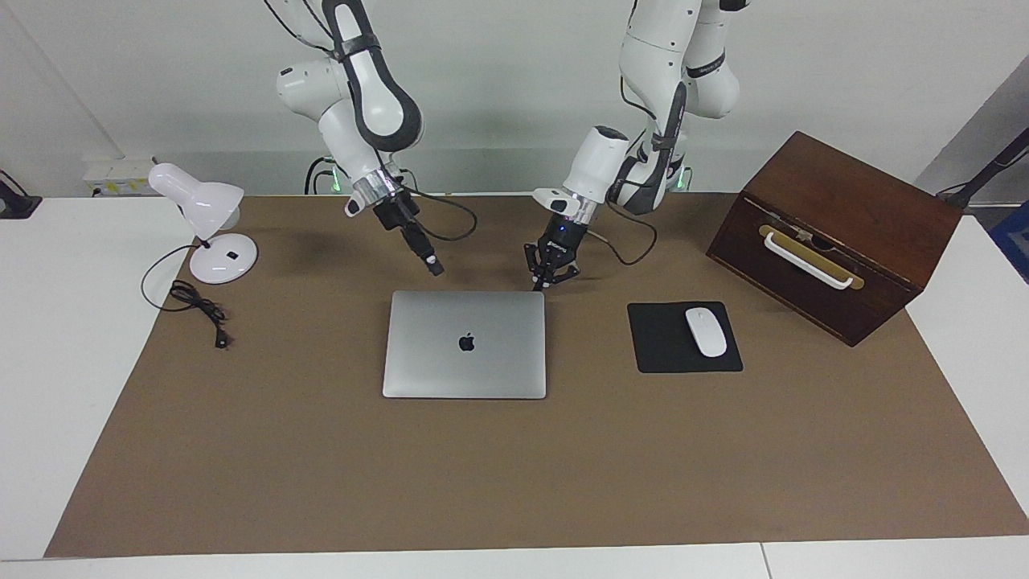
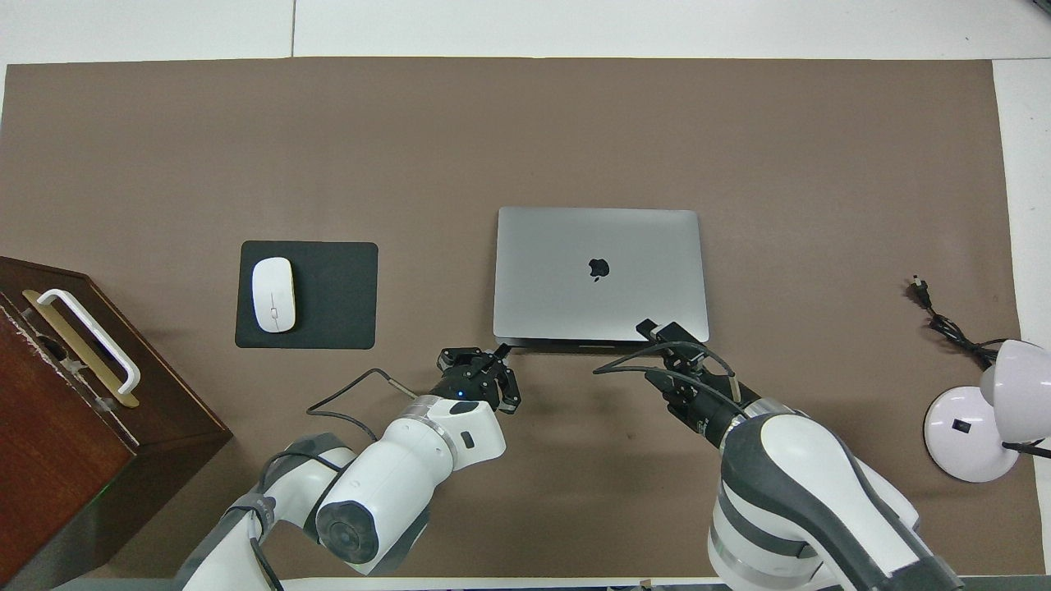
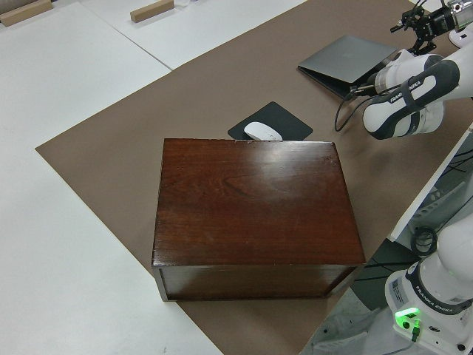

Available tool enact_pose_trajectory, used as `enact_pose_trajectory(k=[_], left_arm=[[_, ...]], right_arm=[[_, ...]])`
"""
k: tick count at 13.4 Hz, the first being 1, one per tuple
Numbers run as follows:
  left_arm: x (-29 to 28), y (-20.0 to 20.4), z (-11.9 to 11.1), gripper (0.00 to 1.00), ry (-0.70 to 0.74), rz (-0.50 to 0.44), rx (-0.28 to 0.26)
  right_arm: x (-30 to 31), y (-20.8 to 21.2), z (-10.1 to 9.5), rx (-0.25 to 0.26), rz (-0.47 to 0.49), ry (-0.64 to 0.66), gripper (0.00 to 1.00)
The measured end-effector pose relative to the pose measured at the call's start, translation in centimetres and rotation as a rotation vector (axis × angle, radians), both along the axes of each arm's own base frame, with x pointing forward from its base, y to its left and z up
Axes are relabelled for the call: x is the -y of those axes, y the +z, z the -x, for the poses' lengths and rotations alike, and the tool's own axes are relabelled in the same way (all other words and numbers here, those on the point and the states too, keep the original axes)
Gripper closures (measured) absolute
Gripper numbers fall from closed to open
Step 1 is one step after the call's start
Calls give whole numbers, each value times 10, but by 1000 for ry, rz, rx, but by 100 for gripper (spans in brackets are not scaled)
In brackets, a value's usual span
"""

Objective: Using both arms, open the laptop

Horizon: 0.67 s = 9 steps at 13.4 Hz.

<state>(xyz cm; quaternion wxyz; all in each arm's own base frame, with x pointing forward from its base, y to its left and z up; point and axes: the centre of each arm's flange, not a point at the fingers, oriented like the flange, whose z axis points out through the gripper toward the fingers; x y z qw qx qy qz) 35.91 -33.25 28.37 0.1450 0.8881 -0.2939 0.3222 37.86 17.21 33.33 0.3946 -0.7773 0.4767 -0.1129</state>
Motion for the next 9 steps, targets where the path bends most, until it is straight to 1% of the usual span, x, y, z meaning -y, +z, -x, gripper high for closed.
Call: enact_pose_trajectory(k=[5,9], left_arm=[[5,-7,-11,99,-17,-19,12],[8,-13,-18,99,-19,-23,12]], right_arm=[[-5,-7,-2,-4,0,3,0],[-11,-9,-13,-2,1,9,0]])
